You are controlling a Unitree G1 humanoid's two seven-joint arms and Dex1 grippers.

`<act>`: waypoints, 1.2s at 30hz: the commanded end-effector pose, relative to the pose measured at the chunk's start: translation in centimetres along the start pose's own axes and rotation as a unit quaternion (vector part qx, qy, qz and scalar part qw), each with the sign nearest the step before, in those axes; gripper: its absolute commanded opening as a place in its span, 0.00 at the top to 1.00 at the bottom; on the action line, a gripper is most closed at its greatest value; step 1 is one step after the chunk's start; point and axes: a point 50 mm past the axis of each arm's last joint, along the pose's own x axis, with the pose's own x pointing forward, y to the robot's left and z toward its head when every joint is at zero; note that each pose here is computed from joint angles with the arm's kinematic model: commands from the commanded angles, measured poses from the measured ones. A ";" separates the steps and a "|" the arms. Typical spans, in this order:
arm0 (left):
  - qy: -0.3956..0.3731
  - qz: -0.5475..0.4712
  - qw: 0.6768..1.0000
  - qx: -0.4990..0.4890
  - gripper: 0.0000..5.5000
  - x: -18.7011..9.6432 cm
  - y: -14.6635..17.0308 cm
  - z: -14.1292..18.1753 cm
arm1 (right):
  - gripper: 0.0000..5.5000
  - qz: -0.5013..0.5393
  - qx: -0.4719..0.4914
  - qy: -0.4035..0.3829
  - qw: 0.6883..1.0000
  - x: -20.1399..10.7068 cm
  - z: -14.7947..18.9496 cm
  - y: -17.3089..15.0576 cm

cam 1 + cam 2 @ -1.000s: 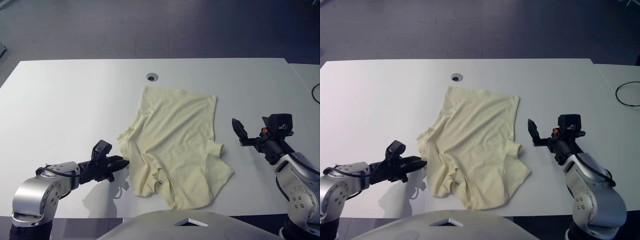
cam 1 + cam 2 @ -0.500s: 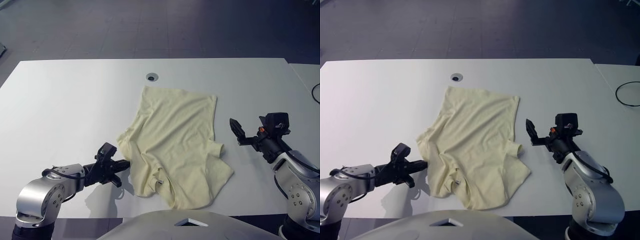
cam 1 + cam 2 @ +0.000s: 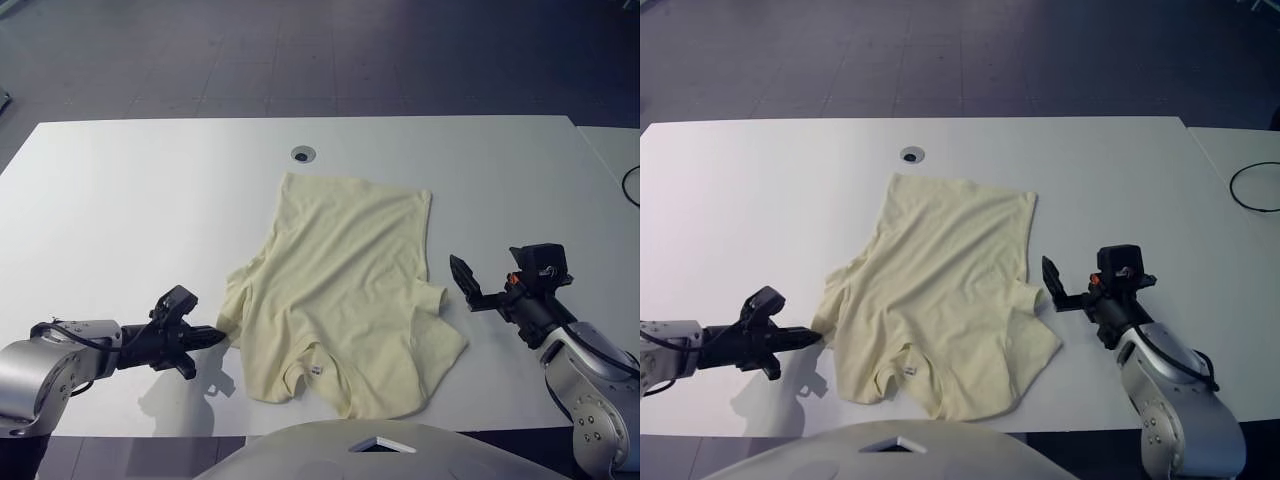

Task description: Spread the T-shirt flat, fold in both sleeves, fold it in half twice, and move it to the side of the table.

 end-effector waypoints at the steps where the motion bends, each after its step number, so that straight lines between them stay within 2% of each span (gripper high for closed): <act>1: 0.026 0.005 1.000 0.010 1.00 -0.6 0.8 -0.1 | 0.02 -0.011 0.041 0.006 0.999 -0.7 -0.4 -0.3; 7: 0.044 -0.008 0.999 -0.002 1.00 -1.6 1.2 -1.2 | 0.02 0.014 0.112 0.055 0.992 -2.1 -1.9 -1.3; 13: 0.050 -0.020 0.999 -0.002 1.00 -2.5 1.6 -1.8 | 0.02 0.088 0.228 0.120 0.962 -3.3 -3.9 -1.9; 18: 0.047 -0.028 0.998 -0.007 1.00 -2.5 1.3 -2.1 | 0.02 0.125 0.240 0.179 0.946 -4.2 -4.7 -2.1; 22: 0.048 -0.040 0.998 -0.003 1.00 -2.6 1.1 -2.1 | 0.02 0.139 0.217 0.177 0.950 -3.4 -4.3 -1.8; 28: 0.047 -0.038 0.998 0.008 1.00 -2.9 1.7 -1.6 | 0.02 0.198 0.177 0.072 0.961 -0.4 0.0 -0.3; 31: 0.045 -0.033 0.998 0.007 1.00 -2.8 2.0 -1.5 | 0.02 0.165 0.100 0.045 0.980 2.3 2.0 -0.1; 33: 0.041 -0.028 0.999 0.008 1.00 -2.8 2.3 -1.4 | 0.02 0.113 0.011 0.037 0.993 4.7 2.7 -0.5; 36: 0.037 -0.028 0.999 0.011 1.00 -2.8 2.5 -1.0 | 0.02 0.068 -0.112 0.017 0.991 8.5 3.1 -0.9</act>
